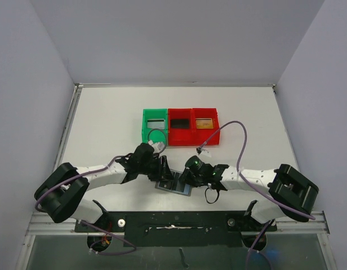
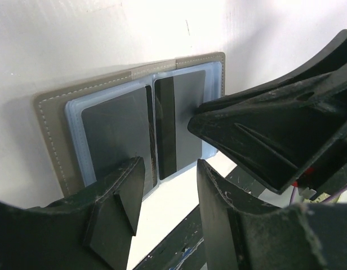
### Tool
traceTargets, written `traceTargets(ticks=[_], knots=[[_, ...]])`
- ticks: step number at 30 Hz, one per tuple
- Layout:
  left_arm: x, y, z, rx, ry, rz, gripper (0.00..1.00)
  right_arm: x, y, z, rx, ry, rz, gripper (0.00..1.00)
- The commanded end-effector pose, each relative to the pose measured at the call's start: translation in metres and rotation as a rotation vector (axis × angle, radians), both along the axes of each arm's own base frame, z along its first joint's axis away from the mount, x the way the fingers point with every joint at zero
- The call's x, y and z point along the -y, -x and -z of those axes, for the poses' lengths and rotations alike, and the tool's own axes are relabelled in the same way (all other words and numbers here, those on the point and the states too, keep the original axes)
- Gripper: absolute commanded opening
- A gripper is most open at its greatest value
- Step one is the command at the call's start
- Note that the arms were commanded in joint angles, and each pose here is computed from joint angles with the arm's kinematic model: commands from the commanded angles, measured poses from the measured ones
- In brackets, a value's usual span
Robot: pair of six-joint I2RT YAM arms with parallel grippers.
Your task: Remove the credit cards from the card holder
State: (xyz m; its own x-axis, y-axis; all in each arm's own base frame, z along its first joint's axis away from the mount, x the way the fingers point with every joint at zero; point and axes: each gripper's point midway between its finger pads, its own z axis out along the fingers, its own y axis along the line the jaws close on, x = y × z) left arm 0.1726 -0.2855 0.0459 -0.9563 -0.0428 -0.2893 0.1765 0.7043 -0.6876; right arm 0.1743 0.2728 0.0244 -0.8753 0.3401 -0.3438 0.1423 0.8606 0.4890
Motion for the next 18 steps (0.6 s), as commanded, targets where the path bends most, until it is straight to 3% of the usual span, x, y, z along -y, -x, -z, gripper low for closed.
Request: traceTargets(ticks=[1, 6, 18], knots=[[0.021, -0.011, -0.021, 0.066, 0.082, 0.04, 0.42, 0.015, 0.011, 0.023, -0.045, 0.05, 0.028, 0.26], [0.013, -0.013, -0.005, 0.048, 0.021, 0.008, 0.42, 0.016, 0.012, 0.021, -0.03, 0.002, 0.044, 0.26], [0.011, -0.008, 0.006, 0.018, 0.008, 0.011, 0.42, 0.02, 0.01, 0.006, -0.002, -0.025, 0.052, 0.29]])
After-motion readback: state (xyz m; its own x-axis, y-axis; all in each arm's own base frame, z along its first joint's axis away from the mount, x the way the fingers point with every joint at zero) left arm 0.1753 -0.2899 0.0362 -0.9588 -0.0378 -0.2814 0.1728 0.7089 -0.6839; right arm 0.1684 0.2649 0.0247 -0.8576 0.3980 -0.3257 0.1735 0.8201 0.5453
